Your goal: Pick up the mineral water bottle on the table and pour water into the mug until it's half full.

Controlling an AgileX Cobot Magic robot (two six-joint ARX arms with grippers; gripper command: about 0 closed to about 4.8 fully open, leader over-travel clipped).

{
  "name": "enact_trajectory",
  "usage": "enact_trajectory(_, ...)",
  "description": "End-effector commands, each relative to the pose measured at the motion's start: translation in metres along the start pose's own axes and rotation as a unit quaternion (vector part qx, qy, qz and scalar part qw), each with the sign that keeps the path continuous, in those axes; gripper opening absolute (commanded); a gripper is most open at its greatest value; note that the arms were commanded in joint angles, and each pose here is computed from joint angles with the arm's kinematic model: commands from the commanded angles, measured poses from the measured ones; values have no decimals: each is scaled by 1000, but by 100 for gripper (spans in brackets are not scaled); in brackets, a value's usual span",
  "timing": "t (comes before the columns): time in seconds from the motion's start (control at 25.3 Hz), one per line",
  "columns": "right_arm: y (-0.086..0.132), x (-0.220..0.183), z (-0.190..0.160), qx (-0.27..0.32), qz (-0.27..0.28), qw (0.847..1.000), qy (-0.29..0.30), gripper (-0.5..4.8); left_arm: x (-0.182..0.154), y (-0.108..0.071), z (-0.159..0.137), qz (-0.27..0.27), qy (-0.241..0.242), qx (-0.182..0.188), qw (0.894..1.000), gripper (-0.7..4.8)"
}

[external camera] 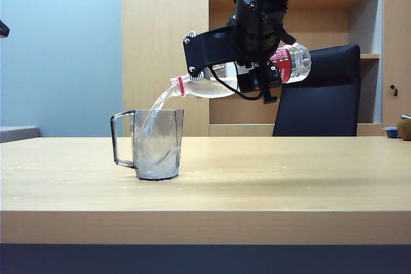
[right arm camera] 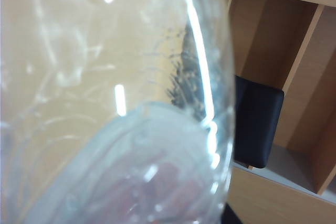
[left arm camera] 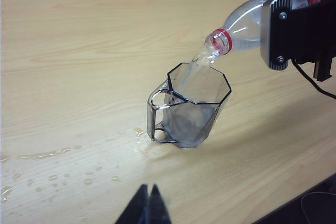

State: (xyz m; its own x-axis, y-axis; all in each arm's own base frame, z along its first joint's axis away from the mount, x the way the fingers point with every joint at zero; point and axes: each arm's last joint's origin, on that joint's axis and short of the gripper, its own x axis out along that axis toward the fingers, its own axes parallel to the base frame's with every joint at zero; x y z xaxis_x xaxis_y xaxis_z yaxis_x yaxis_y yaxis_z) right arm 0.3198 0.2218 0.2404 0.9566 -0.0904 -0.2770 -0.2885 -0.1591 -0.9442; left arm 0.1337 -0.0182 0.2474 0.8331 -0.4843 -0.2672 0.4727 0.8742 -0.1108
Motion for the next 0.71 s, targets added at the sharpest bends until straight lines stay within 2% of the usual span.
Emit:
enact_trajectory(0.04, -9, -2, -1, 20, -22, 1000, 3, 270, -1, 0, 2, -2, -8, 2, 1000, -4)
enact_trajectory(0.71, -9, -6, 4, 15, -22, 1000, -12, 269, -1, 0, 2, -2, -8, 2, 1000, -4)
